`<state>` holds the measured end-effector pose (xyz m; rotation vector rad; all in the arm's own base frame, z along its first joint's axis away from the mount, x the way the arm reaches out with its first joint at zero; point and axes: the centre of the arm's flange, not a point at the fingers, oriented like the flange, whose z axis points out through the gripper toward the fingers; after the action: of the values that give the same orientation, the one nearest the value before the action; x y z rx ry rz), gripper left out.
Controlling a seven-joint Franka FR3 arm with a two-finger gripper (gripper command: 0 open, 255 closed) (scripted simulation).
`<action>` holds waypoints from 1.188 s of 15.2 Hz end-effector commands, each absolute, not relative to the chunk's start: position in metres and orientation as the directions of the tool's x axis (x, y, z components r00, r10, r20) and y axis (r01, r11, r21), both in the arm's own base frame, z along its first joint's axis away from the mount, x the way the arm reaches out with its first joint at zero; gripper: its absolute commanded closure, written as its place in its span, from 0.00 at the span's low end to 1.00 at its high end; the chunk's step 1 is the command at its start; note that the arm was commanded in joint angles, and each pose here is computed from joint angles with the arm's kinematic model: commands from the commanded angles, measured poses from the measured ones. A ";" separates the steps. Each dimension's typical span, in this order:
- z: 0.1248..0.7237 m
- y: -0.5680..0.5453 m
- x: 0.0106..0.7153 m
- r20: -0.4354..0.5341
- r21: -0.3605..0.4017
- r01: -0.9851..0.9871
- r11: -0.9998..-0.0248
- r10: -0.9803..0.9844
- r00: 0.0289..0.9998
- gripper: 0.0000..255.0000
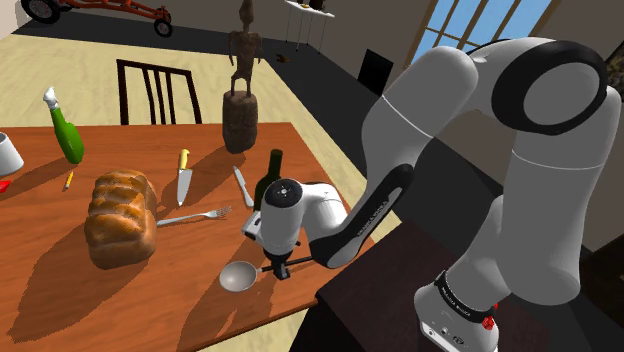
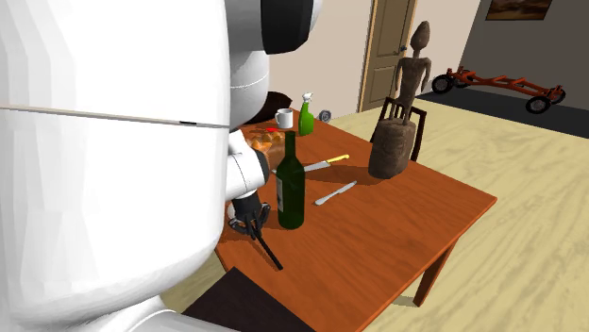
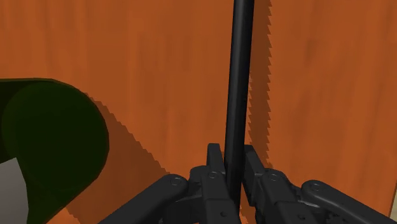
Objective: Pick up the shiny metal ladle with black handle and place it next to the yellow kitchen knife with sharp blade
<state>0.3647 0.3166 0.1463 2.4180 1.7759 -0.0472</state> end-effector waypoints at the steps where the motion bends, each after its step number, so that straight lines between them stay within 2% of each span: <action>1: 0.146 0.314 0.367 -0.110 0.096 0.950 -0.298 0.945 0.308 1.00; 18: 0.230 0.314 0.366 -0.110 0.096 0.950 -0.298 0.945 0.308 1.00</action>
<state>0.3661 0.3149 0.2247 2.4216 1.7677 -0.0489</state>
